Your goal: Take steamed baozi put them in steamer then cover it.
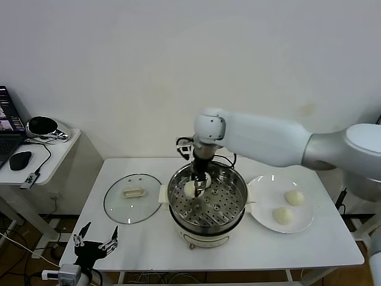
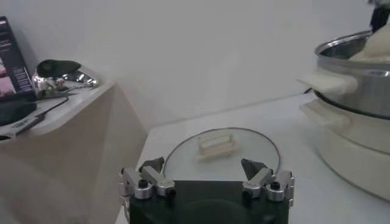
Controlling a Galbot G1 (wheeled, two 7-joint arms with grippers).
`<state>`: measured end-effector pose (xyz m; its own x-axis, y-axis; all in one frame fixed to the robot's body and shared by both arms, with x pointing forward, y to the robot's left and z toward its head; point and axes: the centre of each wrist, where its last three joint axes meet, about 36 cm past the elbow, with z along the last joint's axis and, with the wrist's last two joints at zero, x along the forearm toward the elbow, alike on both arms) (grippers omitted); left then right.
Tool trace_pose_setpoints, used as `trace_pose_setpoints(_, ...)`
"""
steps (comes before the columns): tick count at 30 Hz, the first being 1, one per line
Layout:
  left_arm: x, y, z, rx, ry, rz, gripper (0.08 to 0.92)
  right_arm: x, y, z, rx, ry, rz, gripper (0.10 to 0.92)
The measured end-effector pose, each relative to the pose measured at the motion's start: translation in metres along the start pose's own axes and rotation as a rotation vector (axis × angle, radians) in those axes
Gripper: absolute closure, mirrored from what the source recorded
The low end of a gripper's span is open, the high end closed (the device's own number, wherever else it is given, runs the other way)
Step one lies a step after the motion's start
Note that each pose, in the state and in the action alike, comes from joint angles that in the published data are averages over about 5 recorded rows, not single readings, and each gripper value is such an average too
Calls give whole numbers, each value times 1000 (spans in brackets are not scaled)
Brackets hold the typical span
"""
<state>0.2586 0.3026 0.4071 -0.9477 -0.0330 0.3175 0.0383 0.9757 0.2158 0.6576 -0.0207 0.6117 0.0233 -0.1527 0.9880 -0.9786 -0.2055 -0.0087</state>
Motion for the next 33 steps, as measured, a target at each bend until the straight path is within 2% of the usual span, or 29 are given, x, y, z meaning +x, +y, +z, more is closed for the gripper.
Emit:
trace_pose_setpoints(11,0,-4,-3,10,-8,10,177,-26,-1,-22,19,13,3,435)
trace_pose_setpoints(20,-1,-3,-3,11,-8,9,177,-22,0,-23,25,-2,12,230)
trace_pose_setpoints(26,2,-4,-4,13,-7,7,177,1,1,-9,35,-21,33,200)
trace_pose_setpoints(33,2,-4,-5,11,-3,15,177,54,6,38,30,-41,91,200)
